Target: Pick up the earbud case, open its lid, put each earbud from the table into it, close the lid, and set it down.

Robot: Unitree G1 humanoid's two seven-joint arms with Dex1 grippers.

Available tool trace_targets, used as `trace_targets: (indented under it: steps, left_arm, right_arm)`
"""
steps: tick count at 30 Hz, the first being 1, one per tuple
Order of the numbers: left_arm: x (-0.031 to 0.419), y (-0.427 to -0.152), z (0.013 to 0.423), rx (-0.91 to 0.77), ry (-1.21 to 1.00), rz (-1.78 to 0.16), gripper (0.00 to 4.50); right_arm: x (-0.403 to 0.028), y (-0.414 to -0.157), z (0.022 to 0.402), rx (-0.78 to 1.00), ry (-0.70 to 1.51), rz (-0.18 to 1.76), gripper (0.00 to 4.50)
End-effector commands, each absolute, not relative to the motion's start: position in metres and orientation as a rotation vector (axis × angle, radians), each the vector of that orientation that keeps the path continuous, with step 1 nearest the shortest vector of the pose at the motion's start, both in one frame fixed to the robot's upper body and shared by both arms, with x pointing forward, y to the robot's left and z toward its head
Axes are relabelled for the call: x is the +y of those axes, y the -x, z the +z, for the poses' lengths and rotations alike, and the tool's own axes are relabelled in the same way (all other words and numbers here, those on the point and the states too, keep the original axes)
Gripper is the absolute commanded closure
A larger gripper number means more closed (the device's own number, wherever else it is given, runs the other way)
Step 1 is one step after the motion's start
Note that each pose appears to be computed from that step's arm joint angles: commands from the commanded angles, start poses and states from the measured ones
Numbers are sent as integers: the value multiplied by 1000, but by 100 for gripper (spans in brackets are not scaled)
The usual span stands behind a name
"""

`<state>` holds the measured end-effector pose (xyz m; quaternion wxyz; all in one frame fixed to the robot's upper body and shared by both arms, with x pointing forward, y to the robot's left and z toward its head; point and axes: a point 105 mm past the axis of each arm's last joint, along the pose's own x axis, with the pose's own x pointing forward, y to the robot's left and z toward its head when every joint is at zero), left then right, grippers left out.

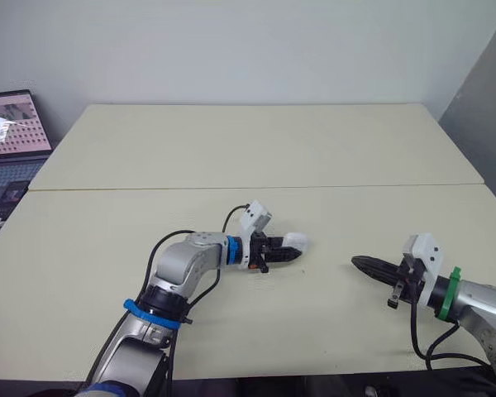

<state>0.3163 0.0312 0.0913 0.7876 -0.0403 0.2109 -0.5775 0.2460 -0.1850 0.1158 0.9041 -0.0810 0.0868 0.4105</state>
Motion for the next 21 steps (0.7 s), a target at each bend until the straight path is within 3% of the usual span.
trace_targets:
  steps: [1, 4, 9, 15, 21]
  left_arm:
    - [31, -323, 99, 404, 55, -1236, 108]
    - [38, -325, 99, 379, 48, -1214, 7]
    - [64, -324, 91, 333, -44, -1139, 0]
    - [95, -297, 85, 185, -210, -1168, 0]
    - [98, -275, 82, 77, -261, -1139, 0]
  right_arm:
    - [-190, -242, 127, 116, 207, 842, 450]
    - [-196, -239, 124, 117, 212, 834, 391]
    - [-208, -233, 117, 132, 213, 822, 217]
    - [-224, -225, 114, 91, 205, 828, 3]
    - [-234, -222, 97, 120, 225, 829, 3]
